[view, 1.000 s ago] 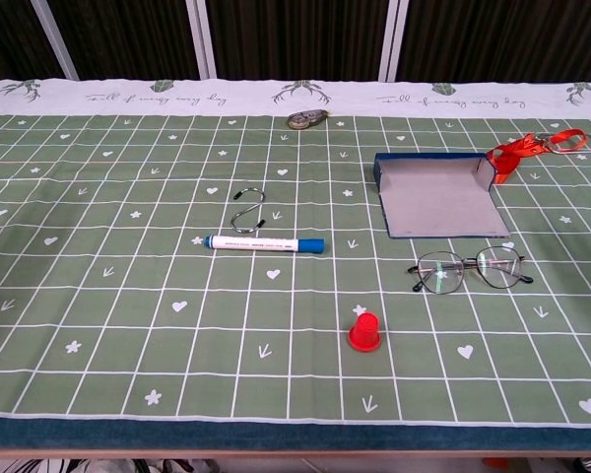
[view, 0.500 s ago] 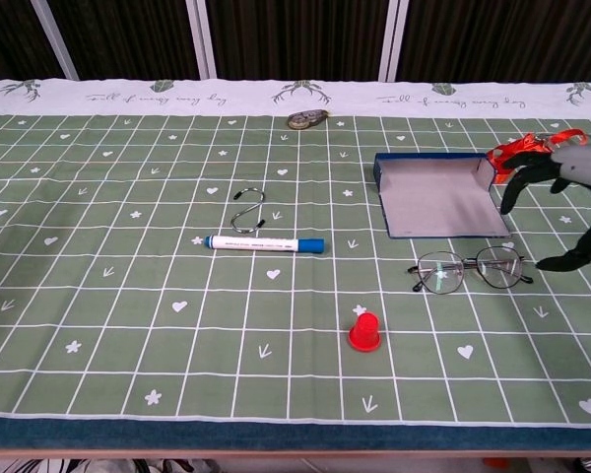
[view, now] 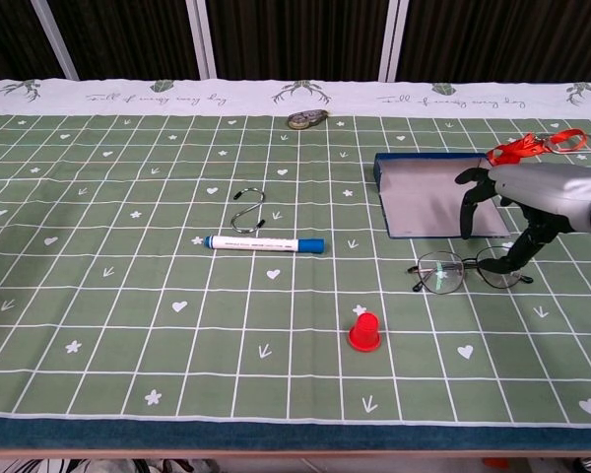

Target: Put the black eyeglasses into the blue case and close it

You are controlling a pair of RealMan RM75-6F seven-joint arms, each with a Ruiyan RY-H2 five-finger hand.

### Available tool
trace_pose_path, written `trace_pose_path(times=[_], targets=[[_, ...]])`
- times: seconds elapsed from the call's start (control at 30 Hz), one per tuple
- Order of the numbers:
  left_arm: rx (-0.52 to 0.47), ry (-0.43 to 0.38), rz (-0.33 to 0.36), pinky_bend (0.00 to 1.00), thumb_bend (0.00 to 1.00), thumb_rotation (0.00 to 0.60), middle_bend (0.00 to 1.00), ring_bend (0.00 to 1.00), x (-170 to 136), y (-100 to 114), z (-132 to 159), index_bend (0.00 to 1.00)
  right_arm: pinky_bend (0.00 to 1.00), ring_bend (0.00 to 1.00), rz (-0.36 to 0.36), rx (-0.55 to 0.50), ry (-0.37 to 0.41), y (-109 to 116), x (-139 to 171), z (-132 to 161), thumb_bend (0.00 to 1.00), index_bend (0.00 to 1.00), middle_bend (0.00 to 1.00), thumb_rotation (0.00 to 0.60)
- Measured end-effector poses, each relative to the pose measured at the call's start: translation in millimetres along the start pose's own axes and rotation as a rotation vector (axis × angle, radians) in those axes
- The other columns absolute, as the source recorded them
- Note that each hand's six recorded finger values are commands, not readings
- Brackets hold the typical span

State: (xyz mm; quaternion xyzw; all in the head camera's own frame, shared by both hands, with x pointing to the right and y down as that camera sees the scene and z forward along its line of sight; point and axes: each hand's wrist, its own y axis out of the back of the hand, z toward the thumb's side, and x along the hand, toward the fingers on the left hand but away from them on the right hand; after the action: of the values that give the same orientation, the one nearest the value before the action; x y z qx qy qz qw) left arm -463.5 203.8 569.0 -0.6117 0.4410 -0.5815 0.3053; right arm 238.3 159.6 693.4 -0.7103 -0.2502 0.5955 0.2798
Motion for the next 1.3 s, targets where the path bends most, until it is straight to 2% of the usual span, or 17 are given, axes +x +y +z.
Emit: trace_pose_path(times=[0.27,0.47,0.93,1.03,1.17,1.3], targets=[[0.001,0.001,0.002,0.00,0.29,0.600,0.00,0.00,-0.2,0.1,0.1,0.08,0.19,0.07,0.026,-0.012,-0.005,-7.2,-2.8,-1.4,0.37,0.48,0.00,0.600],[0.002,0.004,0.003,0.00,0.29,0.600,0.00,0.00,-0.1,0.1,-0.2,0.08,0.19,0.07,0.028,-0.011,0.017,-8.5,-3.8,5.3,0.37,0.50,0.00,0.600],[-0.001,0.012,0.007,0.00,0.29,0.600,0.00,0.00,1.1,1.5,-1.9,0.08,0.19,0.07,0.040,-0.010,0.013,-11.6,-12.3,6.0,0.40,0.55,0.01,0.600],[-0.002,0.013,0.007,0.00,0.29,0.600,0.00,0.00,1.1,1.6,-2.1,0.08,0.19,0.07,0.043,-0.008,0.015,-12.5,-13.1,6.6,0.43,0.57,0.01,0.600],[-0.005,0.014,0.006,0.00,0.29,0.600,0.00,0.00,1.1,1.6,-2.3,0.08,0.19,0.08,0.043,-0.011,0.013,-12.6,-15.3,7.0,0.52,0.60,0.02,0.600],[-0.007,0.015,0.006,0.00,0.29,0.600,0.00,0.00,1.3,2.0,-2.6,0.08,0.19,0.08,0.042,-0.007,0.012,-12.9,-17.7,7.6,0.54,0.61,0.02,0.600]])
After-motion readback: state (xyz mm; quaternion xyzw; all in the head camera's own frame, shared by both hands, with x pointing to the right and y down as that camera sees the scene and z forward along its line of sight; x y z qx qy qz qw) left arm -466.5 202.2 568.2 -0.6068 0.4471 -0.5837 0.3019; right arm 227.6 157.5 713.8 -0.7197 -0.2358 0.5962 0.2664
